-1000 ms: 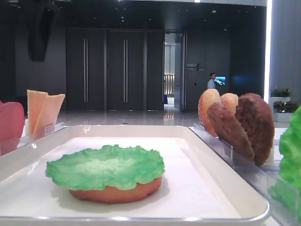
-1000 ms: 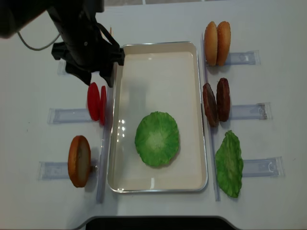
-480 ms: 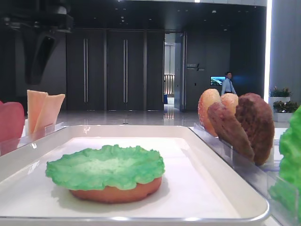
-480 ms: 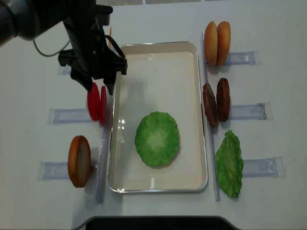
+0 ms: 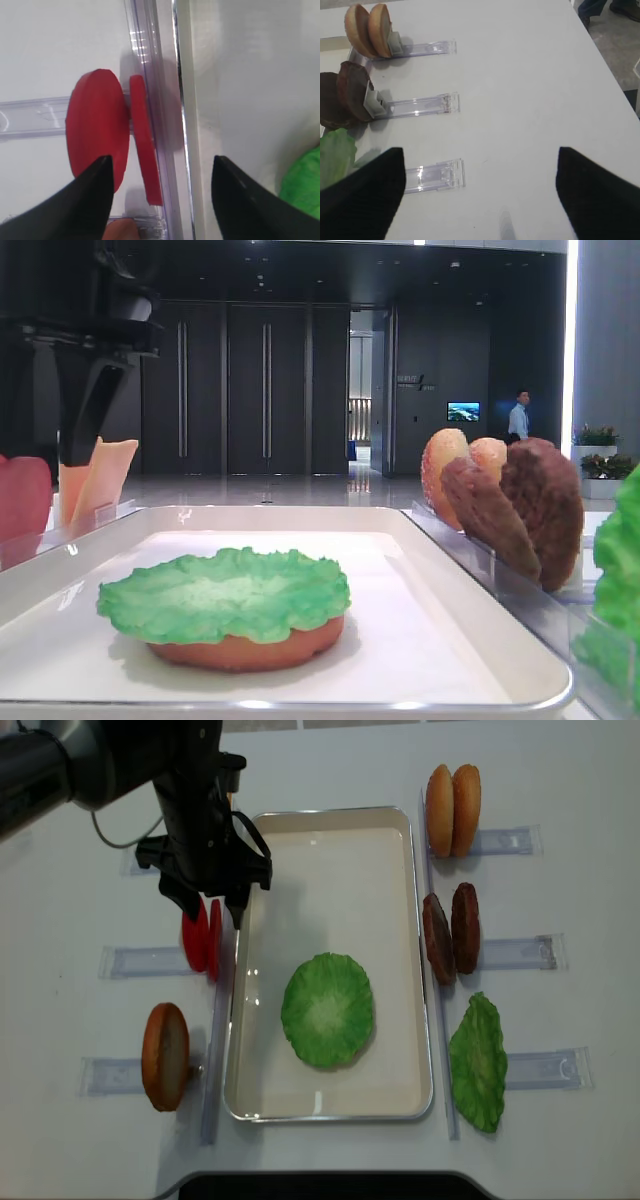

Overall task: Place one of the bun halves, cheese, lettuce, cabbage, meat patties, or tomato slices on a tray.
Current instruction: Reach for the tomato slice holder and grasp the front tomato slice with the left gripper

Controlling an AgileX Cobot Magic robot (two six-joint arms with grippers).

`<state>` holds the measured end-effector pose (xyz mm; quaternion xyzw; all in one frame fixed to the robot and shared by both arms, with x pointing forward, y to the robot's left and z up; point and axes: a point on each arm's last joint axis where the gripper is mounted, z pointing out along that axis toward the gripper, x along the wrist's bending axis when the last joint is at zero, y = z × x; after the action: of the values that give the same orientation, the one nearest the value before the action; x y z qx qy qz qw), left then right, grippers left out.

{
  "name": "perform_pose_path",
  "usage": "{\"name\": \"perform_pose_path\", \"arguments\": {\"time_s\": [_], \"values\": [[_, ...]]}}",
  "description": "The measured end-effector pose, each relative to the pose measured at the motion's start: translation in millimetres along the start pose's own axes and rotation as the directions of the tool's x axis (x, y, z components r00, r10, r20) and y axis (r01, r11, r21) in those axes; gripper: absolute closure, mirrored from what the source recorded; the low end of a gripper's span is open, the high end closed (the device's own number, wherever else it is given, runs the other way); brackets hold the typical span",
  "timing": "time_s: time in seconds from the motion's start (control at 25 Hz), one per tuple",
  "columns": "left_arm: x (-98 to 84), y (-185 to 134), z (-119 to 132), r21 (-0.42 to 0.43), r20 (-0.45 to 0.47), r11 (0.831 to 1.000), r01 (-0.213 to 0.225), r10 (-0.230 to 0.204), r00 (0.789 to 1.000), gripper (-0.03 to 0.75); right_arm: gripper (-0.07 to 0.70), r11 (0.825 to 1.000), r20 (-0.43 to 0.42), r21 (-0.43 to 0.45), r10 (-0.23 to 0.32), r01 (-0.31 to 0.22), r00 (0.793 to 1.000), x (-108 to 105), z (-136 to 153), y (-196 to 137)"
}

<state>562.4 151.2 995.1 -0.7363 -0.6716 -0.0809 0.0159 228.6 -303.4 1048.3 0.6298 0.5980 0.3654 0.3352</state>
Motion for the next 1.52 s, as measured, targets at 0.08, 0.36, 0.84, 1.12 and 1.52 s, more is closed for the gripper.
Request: {"name": "perform_pose_path", "arguments": {"time_s": [0.08,0.36,0.84,1.12,1.52], "values": [[-0.9,1,3,0.006,-0.003,1.0,-0.002,0.002,1.0,0.244,0.05,1.0,0.0,0.0,0.0,0.0,1.0,0,0,0],[-4.1,3,15,0.025,-0.01,1.0,-0.007,0.008,1.0,0.244,0.05,1.0,0.0,0.0,0.0,0.0,1.0,0,0,0],[-5.9,6,26,0.04,-0.028,0.999,-0.017,0.018,0.999,0.396,0.05,1.0,0.0,0.0,0.0,0.0,1.0,0,0,0],[-3.6,6,26,0.042,-0.055,0.999,-0.029,0.031,0.998,0.651,0.05,1.0,0.0,0.0,0.0,0.0,1.0,0,0,0],[-3.0,4,17,0.045,-0.033,0.999,-0.016,0.017,0.999,0.651,0.05,1.0,0.0,0.0,0.0,0.0,1.0,0,0,0]]}}
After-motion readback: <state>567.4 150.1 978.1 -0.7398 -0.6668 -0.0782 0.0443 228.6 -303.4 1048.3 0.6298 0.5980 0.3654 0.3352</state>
